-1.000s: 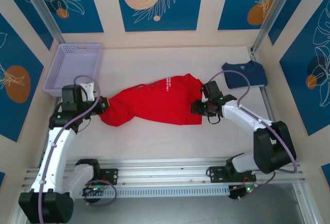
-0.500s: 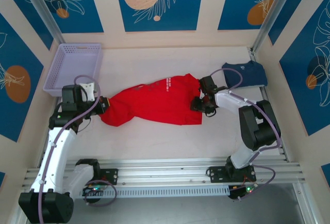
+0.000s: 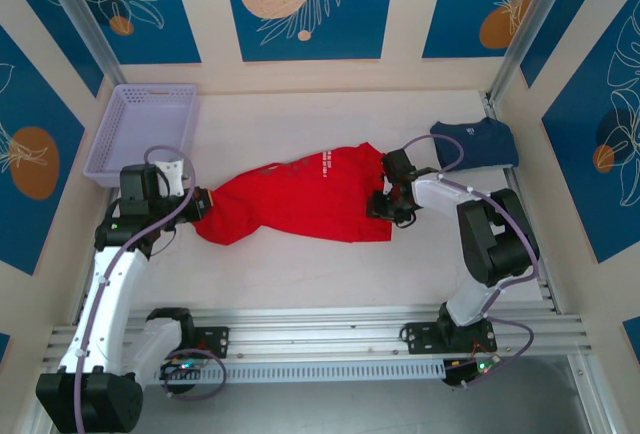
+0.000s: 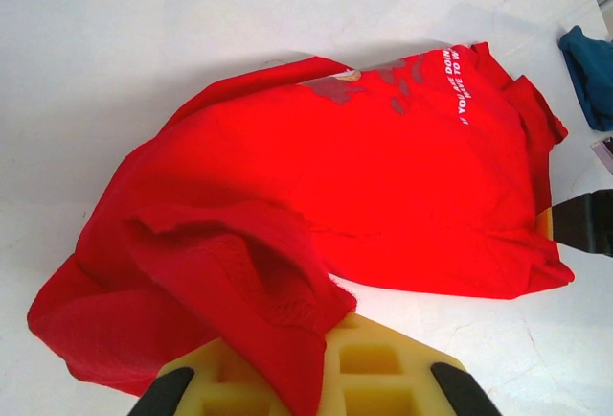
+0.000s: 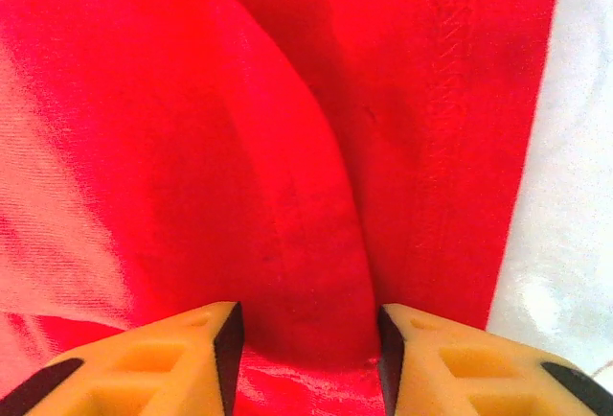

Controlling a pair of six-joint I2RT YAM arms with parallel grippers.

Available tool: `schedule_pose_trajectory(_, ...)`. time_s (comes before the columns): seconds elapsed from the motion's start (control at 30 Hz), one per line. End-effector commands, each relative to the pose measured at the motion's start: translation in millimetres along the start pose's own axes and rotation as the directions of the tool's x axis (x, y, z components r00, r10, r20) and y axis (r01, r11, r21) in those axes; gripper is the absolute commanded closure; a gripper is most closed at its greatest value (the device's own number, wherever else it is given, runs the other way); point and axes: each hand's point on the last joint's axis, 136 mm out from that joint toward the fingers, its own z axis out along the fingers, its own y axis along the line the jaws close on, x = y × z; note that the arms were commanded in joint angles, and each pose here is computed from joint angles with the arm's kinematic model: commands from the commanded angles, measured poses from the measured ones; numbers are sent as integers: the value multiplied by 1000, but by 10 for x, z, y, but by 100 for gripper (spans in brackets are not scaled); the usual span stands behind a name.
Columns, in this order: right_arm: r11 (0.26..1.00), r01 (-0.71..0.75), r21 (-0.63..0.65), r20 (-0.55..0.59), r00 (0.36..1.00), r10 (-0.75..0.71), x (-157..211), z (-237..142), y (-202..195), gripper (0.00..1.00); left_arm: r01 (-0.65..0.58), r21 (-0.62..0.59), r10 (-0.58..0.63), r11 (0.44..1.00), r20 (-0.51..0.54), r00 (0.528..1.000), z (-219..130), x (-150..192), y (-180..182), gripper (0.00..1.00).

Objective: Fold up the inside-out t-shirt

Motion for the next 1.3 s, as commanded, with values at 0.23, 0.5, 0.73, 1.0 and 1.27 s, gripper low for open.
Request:
schedule_pose_trajectory(0.23, 999, 22, -29, 7, 1000, -22, -37, -50, 125, 76, -34, 9, 33, 999, 40, 999, -94, -99, -50, 100)
schedule_pose_trajectory(0.5, 998, 48, -28, 81, 996, -45, -113, -330, 159, 94, -25, -5, 25, 1000, 46, 999, -105, -106, -30, 100)
schedule_pose_trajectory(0.73, 994, 78, -82, 390, 920, -40, -573, -1470, 273, 100, 35, -89, -22, 995, 135, 991, -275, -367, 33, 100)
schedule_pose_trajectory(1.0, 968, 178, -180, 706, 708, 1, -1078, -3079, 564, 100, 52, -76, -17, 996, 406, 914, -944, -1417, -345, 100)
schedule_pose_trajectory(1.27, 964, 230, -134, 929, 368, 41, -688, -4857, 471, 100, -90, -217, 222, 972, 728, 649, -2741, -2163, -1021, 100)
